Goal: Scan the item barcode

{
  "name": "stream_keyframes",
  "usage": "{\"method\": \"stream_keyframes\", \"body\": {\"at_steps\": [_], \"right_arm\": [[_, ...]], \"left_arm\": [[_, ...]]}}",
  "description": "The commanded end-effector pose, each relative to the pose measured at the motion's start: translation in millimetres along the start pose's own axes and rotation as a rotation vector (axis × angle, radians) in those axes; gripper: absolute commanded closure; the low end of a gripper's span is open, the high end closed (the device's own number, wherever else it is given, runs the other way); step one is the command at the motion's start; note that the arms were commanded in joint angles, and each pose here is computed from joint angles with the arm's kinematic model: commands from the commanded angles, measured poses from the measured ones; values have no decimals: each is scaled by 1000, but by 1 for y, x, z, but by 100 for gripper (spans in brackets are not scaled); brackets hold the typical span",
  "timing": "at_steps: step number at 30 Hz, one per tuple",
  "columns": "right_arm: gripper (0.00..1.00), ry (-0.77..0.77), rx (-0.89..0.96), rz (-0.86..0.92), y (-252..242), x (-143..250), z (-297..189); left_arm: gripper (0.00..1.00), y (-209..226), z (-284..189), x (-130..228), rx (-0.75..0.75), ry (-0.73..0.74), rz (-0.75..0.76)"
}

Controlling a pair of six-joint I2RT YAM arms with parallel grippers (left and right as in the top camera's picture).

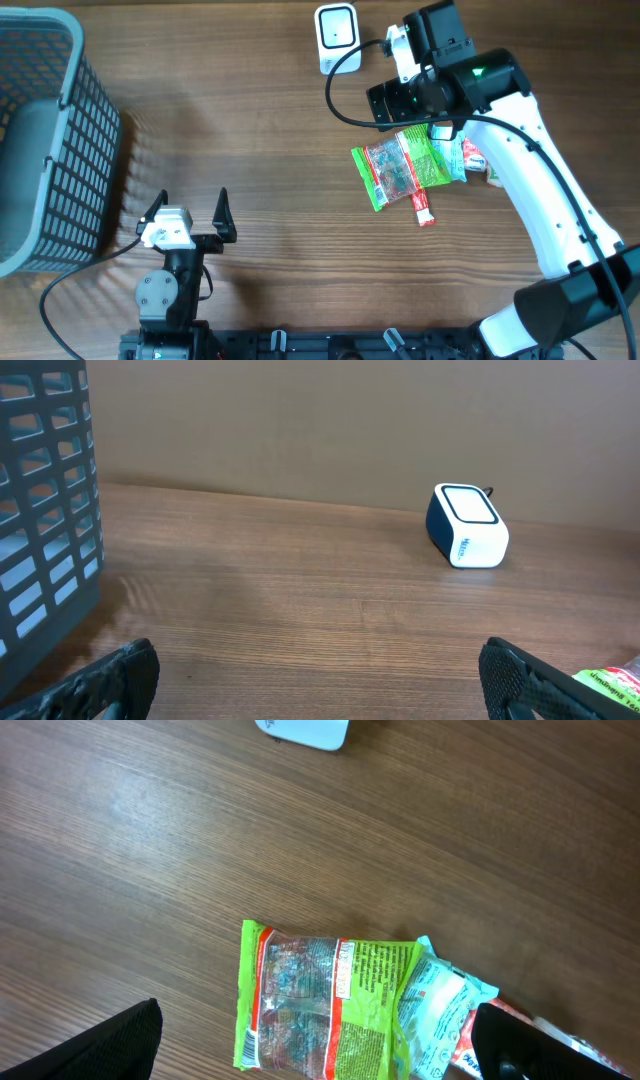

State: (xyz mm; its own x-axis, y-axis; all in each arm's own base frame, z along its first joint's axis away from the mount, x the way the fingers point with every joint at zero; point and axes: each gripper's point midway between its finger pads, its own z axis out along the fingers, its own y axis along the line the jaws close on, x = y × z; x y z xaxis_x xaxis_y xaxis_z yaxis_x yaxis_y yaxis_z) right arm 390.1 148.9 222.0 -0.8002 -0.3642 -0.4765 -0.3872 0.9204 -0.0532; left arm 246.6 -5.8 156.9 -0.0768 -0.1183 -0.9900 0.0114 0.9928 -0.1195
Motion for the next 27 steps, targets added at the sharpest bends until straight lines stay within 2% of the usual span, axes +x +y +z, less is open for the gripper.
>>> {"method": "stream_keyframes", "body": {"at_steps": [1, 4, 5, 6, 7, 9, 11, 13, 15, 19, 23, 27], "right_arm": [[0, -138, 19, 26, -6, -10, -55], [0, -275, 30, 23, -9, -12, -111], [0, -379, 60, -17, -13, -12, -149], [0, -535, 83, -55, -15, -4, -209], [0, -613, 95, -61, -16, 4, -239], [0, -757, 119, -64, -19, 27, -292], [0, -923, 145, -41, -21, 71, -353], [0, -1036, 159, -33, -20, 118, -392], [0, -1096, 182, -16, -17, 163, -410], [0, -1100, 280, 39, -14, 225, -404], [0, -1079, 351, 82, -14, 243, -371], [0, -1148, 357, 98, -19, 221, -328]], "left_arm": [[0, -1, 0, 1, 11, 4, 19], [0, -1, 0, 1, 11, 4, 19], [0, -1, 0, 1, 11, 4, 19], [0, -1, 0, 1, 11, 4, 19], [0, -1, 0, 1, 11, 3, 19], [0, -1, 0, 1, 11, 4, 19], [0, -1, 0, 1, 11, 4, 19], [0, -1, 0, 1, 11, 4, 19], [0, -1, 0, 1, 11, 3, 19], [0, -1, 0, 1, 11, 4, 19], [0, -1, 0, 1, 11, 4, 19], [0, -1, 0, 1, 11, 4, 19]]}}
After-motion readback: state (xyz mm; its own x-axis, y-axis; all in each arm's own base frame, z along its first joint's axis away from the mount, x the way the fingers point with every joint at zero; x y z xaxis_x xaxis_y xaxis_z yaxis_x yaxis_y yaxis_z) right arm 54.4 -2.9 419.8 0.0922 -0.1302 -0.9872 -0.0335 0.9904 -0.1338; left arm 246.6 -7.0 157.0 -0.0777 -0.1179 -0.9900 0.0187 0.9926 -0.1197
